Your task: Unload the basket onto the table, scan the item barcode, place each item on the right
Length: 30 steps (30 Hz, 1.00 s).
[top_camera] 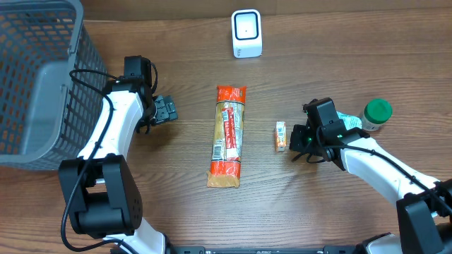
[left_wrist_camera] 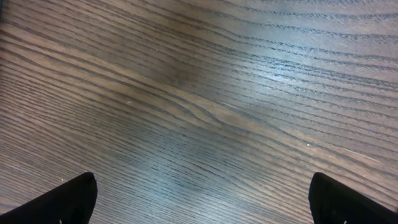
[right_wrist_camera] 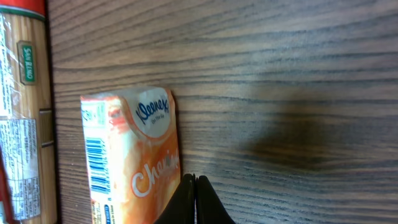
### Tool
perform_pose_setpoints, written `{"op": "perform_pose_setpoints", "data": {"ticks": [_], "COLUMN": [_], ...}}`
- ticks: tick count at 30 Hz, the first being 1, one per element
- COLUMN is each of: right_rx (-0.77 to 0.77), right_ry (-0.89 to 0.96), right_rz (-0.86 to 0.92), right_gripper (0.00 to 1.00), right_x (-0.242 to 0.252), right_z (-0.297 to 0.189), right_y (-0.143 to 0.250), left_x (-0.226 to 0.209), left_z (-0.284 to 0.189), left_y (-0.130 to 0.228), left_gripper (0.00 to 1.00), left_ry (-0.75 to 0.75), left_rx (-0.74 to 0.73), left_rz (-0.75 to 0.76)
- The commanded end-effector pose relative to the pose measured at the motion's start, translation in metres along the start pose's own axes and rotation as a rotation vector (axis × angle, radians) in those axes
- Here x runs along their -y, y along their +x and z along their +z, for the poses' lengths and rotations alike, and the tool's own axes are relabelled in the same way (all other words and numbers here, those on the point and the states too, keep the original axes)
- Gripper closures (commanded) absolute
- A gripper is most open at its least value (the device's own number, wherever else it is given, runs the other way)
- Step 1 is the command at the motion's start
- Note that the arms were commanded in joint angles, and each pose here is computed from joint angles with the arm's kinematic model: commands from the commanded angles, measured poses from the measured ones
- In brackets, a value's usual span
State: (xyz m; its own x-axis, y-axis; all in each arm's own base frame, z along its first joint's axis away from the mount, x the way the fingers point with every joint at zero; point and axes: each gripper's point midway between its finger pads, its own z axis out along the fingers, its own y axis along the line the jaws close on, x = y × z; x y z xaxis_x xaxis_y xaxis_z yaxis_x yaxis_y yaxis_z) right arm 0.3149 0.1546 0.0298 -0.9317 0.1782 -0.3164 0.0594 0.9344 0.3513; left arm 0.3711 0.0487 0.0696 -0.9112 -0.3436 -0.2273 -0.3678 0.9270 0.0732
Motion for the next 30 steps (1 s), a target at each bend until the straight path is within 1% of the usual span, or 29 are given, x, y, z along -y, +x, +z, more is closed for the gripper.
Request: {"op": "perform_pose_setpoints", "data": {"ticks": [1, 16, 30], "right_rx": [-0.003, 0.031, -0.027], "right_ry": [-0.022, -0.044, -0.145], "right_rz": [-0.007, -0.014, -0.022], "right_gripper": [0.96, 0.96, 0.96], "right_x": [-0.004, -0.009, -0.027], "right_z": [0.002, 0.002, 0.001], "right_y": [0.003, -0.006, 0.005], "left_x": [0.000, 0.000, 0.000], "left_z": [-0.001, -0.001, -0.001], "left_y": [-0.001, -0.001, 0.000], "left_gripper": [0.00, 0.00, 0.00], "left_ry": [0.008, 0.008, 0.008], "left_rx": [0.002, 0.002, 0.002], "left_rz": [0.000, 0.000, 0.000]}}
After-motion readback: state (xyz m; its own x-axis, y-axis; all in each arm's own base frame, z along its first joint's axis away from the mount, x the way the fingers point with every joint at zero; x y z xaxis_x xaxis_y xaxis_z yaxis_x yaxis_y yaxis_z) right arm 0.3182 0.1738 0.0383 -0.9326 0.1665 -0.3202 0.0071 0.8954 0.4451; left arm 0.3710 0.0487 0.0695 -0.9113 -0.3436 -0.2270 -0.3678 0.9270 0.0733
